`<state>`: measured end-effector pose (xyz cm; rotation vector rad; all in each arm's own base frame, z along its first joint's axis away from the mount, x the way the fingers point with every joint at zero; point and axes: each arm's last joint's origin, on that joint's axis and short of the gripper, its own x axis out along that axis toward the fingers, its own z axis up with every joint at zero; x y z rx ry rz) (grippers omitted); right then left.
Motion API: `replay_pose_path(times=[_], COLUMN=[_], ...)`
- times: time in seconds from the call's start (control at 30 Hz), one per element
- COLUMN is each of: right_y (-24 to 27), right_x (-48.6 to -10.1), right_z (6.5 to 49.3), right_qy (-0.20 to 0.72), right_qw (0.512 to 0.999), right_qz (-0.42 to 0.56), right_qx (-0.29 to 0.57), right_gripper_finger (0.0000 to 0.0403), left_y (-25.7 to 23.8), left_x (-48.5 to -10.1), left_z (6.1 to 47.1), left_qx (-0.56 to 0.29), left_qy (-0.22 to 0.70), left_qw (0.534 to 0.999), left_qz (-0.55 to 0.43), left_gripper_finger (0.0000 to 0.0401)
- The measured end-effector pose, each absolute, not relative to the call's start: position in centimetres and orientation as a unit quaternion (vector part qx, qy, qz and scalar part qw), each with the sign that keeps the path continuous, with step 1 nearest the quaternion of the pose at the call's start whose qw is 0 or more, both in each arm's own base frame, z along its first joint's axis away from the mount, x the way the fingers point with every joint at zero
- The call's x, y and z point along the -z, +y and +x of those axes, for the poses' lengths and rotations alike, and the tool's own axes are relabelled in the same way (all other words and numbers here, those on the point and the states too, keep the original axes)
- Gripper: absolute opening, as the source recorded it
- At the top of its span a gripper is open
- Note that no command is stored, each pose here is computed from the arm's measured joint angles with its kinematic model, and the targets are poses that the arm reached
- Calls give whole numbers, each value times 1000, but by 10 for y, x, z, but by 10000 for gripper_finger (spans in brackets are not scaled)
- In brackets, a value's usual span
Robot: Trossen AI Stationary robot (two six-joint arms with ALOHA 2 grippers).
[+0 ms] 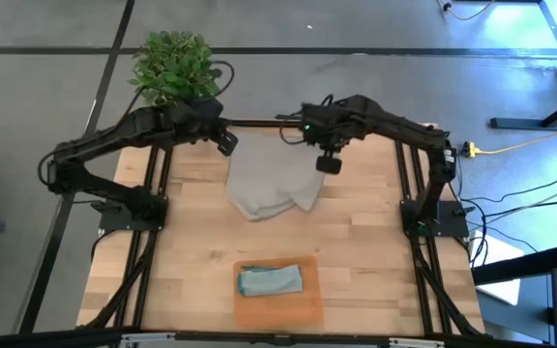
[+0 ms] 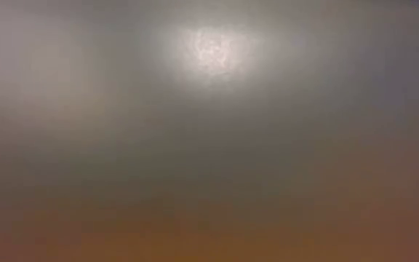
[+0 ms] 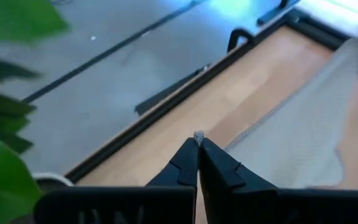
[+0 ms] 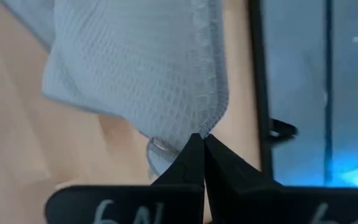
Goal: Roll microfiber towels into tight, uniform cylinder then place into a basket
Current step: Fold the gray towel
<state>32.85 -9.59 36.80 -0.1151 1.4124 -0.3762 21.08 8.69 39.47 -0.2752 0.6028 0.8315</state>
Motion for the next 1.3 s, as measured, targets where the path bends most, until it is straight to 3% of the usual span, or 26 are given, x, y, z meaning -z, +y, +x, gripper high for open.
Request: replay_pose_path(times=[0.33, 0.7, 0.87, 1.13, 1.3], right_y=[-122, -145, -142, -124, -122], right_x=[-405, -442, -474, -488, -487], right_z=[292, 284, 272, 257, 257], right_qy=[595, 510, 459, 457, 465], right_qw=[752, 752, 771, 803, 805], right_qz=[-101, -221, -219, -181, -178], right_qx=[265, 353, 382, 337, 323], right_gripper_finger=[0, 0, 0, 0, 0], left_y=[93, 123, 124, 111, 113], left_x=[-432, -474, -492, -483, -483], left_z=[214, 235, 234, 233, 233], left_qx=[-411, -426, -425, -351, -348], left_qy=[239, 224, 205, 280, 271], left_qw=[876, 876, 882, 893, 898], left_qz=[-82, -20, -3, 23, 2], left_gripper_finger=[0, 0, 0, 0, 0])
